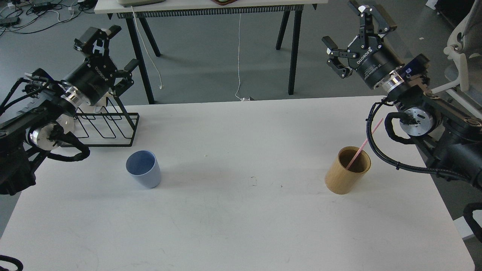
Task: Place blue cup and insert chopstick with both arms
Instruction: 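Move the left gripper down toward the blue cup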
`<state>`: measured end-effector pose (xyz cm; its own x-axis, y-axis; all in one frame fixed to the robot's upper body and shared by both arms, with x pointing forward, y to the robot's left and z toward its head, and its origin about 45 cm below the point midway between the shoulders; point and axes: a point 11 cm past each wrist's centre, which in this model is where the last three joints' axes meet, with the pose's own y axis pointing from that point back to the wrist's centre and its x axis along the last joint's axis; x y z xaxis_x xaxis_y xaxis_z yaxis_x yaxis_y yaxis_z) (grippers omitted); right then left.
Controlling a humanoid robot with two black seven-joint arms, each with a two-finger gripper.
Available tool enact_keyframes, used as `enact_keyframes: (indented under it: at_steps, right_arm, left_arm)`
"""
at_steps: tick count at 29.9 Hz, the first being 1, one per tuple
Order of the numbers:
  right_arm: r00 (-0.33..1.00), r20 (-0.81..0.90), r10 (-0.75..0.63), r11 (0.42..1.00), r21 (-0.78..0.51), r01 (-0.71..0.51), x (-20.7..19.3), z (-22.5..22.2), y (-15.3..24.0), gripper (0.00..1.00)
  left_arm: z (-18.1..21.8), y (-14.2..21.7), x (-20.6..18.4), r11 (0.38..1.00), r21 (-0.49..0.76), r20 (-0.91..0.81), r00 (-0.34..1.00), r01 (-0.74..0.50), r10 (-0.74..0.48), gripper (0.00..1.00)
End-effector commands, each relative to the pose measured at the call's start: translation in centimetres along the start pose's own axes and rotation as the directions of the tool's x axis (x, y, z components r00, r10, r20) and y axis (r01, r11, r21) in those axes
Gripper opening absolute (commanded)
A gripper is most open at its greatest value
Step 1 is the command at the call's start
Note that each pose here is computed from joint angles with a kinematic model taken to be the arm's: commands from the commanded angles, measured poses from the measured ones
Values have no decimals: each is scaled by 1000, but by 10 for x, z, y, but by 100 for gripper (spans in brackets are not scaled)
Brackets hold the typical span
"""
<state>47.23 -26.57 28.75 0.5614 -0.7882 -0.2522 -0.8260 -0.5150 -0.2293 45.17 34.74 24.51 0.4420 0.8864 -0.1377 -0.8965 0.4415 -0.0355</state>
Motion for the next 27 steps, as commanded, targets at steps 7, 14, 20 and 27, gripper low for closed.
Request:
enact_keyframes:
  at_steps: [7, 14, 20, 27]
  right_arm:
    - [1000, 3, -12, 1000, 2, 12, -3, -1, 1, 97]
    - [1000, 19, 7, 1000, -3, -7, 1, 5, 8, 97]
    - [999, 35, -13, 999, 32, 11, -6, -4, 3, 97]
    - [999, -6, 39, 994, 98, -38, 19, -42, 14, 97]
  left_arm:
    - [17, 10, 18, 999, -31, 8, 999, -45, 45, 100]
    - [47, 13, 44, 978, -151, -40, 989, -146, 141, 100]
    - [46, 5, 26, 984, -152, -45, 996, -88, 82, 100]
    - [77, 0, 14, 990, -143, 106, 994, 15, 1, 100]
